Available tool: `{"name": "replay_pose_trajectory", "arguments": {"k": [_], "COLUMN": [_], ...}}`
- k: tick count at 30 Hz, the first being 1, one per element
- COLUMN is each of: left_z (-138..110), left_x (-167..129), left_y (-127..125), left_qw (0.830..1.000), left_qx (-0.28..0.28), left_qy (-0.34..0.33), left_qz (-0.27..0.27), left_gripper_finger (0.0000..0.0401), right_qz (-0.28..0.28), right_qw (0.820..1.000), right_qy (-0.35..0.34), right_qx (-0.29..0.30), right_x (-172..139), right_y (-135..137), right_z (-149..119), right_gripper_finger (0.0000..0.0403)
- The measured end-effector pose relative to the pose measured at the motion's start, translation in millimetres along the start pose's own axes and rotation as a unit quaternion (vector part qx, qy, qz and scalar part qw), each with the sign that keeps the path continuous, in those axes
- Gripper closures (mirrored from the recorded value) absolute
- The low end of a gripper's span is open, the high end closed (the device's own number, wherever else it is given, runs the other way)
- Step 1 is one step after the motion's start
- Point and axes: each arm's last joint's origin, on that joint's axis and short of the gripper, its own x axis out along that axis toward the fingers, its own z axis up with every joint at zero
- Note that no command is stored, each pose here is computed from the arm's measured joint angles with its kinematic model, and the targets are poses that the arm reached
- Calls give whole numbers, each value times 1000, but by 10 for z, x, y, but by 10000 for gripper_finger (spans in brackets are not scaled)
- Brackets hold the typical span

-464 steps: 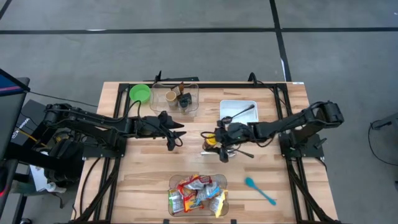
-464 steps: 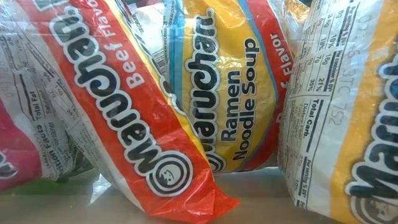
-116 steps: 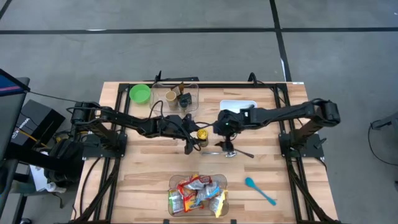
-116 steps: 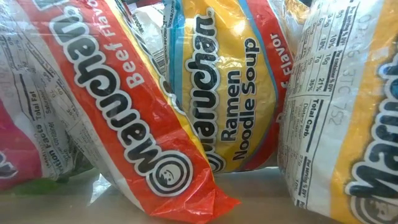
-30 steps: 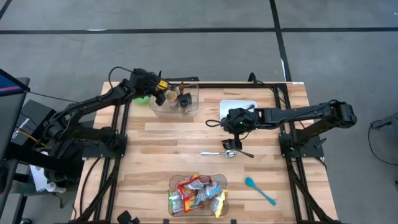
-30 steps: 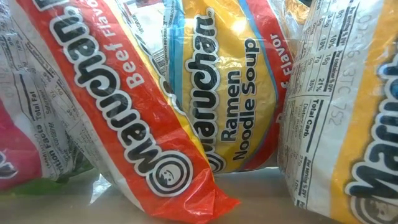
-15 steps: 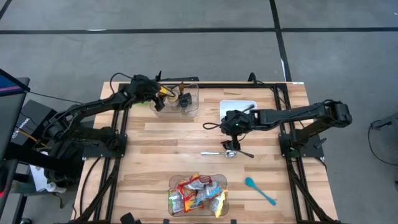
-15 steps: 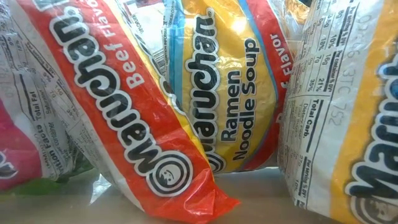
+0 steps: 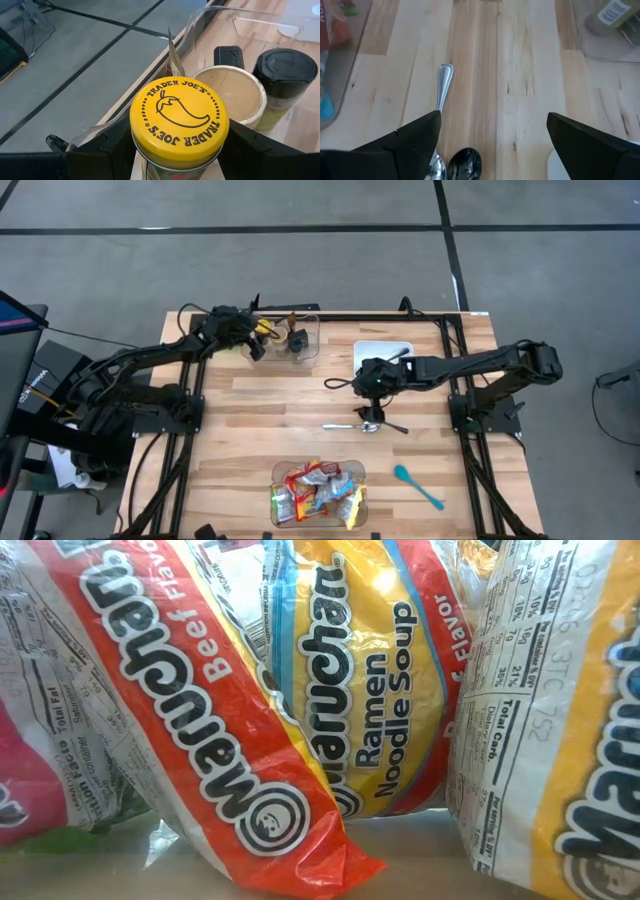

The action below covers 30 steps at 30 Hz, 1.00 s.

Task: Pick & Place Food Item
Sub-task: Put the yellow seasoning bottle into the top transparent bin

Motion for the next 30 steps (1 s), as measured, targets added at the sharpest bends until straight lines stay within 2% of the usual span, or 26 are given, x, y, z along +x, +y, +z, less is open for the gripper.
{"name": "replay_pose_trajectory", "arguments": {"k": [17,30], "left_z": [31,-69], "left_x": [-30,-27], "left_y": [11,-24], "left_qw": [999,1000], "left_qx": [-8,4], "left_qy": [-31,19], "left_qz": [10,-15], "left_gripper_finger": [185,185], "right_qz": [1,2], "right_qw": [1000,1000], "right_qy": [0,1], "right_qx": [4,4], "right_x": [-4,-4], "right_y": [7,9], "right_z": [1,-1], "right_gripper_finger": [45,45]}}
